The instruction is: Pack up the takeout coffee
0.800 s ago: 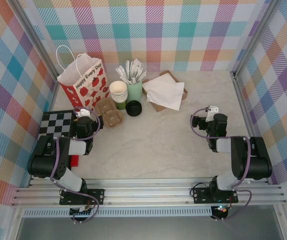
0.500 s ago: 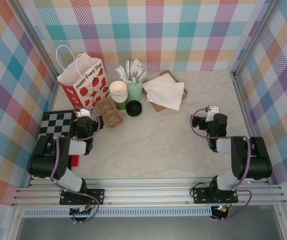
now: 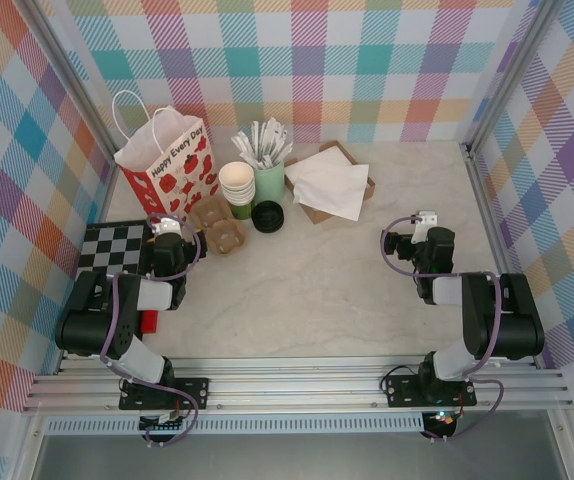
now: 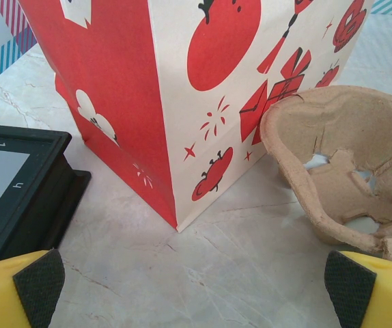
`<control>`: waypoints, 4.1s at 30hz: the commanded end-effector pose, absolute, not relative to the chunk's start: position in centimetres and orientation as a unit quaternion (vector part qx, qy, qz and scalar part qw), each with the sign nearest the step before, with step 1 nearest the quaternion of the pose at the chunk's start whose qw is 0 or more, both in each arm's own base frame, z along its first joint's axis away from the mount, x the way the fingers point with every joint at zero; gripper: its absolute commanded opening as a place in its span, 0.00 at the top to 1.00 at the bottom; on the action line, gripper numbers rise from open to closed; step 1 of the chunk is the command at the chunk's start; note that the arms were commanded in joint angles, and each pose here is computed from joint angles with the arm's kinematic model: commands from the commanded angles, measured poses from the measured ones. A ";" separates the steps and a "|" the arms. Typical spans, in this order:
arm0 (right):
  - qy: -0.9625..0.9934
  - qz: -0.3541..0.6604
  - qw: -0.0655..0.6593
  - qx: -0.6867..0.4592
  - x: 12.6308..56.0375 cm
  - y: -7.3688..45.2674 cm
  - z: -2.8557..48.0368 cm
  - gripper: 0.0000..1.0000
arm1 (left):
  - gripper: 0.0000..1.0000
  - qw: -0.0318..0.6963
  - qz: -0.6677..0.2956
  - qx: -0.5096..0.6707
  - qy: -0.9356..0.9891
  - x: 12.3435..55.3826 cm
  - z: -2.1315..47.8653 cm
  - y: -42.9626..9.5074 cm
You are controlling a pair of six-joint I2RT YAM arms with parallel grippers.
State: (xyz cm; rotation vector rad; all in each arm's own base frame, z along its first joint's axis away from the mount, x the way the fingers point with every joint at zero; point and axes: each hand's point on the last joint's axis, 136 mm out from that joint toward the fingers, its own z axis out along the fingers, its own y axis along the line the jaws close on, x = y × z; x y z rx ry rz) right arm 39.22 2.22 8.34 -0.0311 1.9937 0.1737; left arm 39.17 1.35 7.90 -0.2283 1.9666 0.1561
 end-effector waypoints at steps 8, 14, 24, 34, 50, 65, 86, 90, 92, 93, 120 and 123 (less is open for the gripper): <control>0.858 0.136 0.495 0.031 39.2 3.9 17.8 0.00 | 0.00 0.570 0.053 -0.152 0.806 36.5 16.8 1.7; 0.853 0.232 0.441 0.155 37.8 5.7 22.6 0.00 | 0.00 0.474 -0.004 -0.319 0.821 30.8 21.6 2.1; 0.864 0.335 0.330 0.179 38.2 12.7 25.5 0.00 | 0.10 0.314 -0.122 -0.262 0.904 35.3 24.5 -8.5; 0.882 0.329 0.307 0.140 37.7 15.6 25.3 0.00 | 0.39 0.279 -0.067 -0.224 0.931 44.7 22.0 -11.1; 0.894 0.288 0.315 0.137 36.0 14.3 25.1 0.00 | 0.82 0.244 -0.031 -0.210 0.946 47.8 19.8 -11.1; 0.896 0.297 0.309 0.116 35.6 15.0 24.9 0.00 | 1.00 0.277 -0.062 -0.201 0.938 48.8 22.7 -11.5; 0.922 0.288 0.252 0.058 36.7 20.9 21.7 0.05 | 1.00 0.403 -0.104 -0.173 0.893 45.2 35.0 -9.7; 0.925 0.292 0.238 0.041 36.9 22.9 21.0 0.07 | 1.00 0.409 -0.141 -0.154 0.888 42.3 36.7 -10.2; 0.928 0.292 0.228 0.030 37.1 24.2 20.4 0.08 | 1.00 0.399 -0.161 -0.134 0.893 39.7 36.6 -10.9; 0.930 0.290 0.224 0.027 37.2 24.6 20.0 0.09 | 1.00 0.393 -0.163 -0.130 0.896 38.4 36.3 -11.0; 0.973 0.088 0.205 -0.063 47.0 34.6 7.5 0.51 | 1.00 0.273 -0.188 0.009 0.943 24.6 15.2 -15.6; 0.972 0.086 0.206 -0.068 47.0 34.9 7.0 0.59 | 1.00 0.271 -0.185 0.009 0.945 24.5 14.7 -15.5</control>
